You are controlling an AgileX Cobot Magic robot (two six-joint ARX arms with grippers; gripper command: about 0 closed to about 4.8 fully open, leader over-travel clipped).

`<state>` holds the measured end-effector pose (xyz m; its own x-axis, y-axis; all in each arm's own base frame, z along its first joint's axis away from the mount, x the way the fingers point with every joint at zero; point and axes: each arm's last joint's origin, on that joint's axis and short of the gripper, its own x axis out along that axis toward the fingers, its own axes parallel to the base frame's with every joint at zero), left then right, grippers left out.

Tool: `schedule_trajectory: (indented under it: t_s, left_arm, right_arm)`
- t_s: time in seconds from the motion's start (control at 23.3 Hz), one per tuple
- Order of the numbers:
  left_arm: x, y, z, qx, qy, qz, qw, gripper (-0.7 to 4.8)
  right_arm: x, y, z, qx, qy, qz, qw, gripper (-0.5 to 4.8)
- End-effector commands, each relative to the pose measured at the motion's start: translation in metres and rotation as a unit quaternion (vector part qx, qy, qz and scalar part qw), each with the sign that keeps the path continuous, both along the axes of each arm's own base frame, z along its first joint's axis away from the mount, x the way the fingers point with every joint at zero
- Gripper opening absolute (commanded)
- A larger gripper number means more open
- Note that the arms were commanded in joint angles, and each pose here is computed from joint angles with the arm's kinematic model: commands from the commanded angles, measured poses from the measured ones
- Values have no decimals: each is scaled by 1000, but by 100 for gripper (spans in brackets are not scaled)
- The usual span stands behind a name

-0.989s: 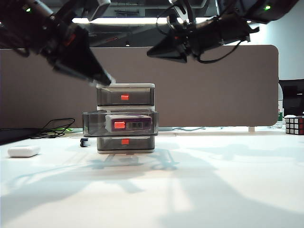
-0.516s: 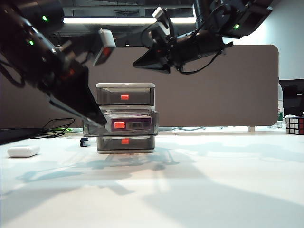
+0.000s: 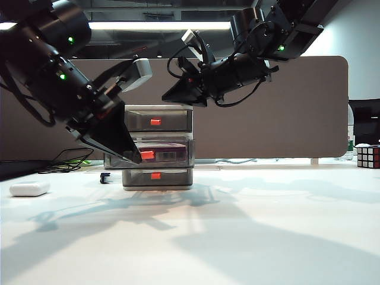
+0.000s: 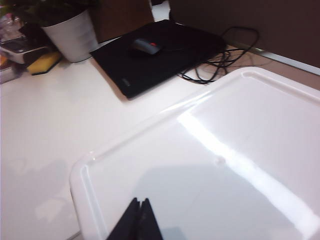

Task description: Open the second layer of the drawer on the table, pick up a pack of napkins on the table and put it in, and finally close the drawer.

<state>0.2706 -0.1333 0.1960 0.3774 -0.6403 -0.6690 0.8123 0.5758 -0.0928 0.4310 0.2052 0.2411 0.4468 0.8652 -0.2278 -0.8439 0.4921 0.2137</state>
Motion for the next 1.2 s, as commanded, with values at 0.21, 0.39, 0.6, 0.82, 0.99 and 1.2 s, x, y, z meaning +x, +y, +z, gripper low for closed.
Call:
schedule_trajectory:
  t_s: [0.21, 0.39, 0.6, 0.82, 0.99, 1.2]
  left_arm:
    - [21, -7, -3, -16, -82, 39, 996, -6]
    - [26, -7, -7, -13, -87, 60, 994, -6]
    - [21, -9, -8, -20, -51, 65, 996, -6]
    - [13, -12, -14, 7, -29, 36, 999, -6]
    - [15, -13, -11, 0, -44, 35, 998, -6]
    - [17, -14, -9, -7, -60, 36, 998, -6]
  right_arm:
    - [-2, 0, -5, -18, 23, -3, 1000, -5]
    - [-2, 0, -5, -21, 19, -5, 1000, -5]
    - [-4, 0, 2, -7, 4, 25, 1000, -5]
    - [-6, 0, 37, 14, -50, 21, 998, -5]
    - [18, 8, 40, 10, -50, 8, 999, -5]
    - [53, 23, 20, -3, -31, -6, 999, -5]
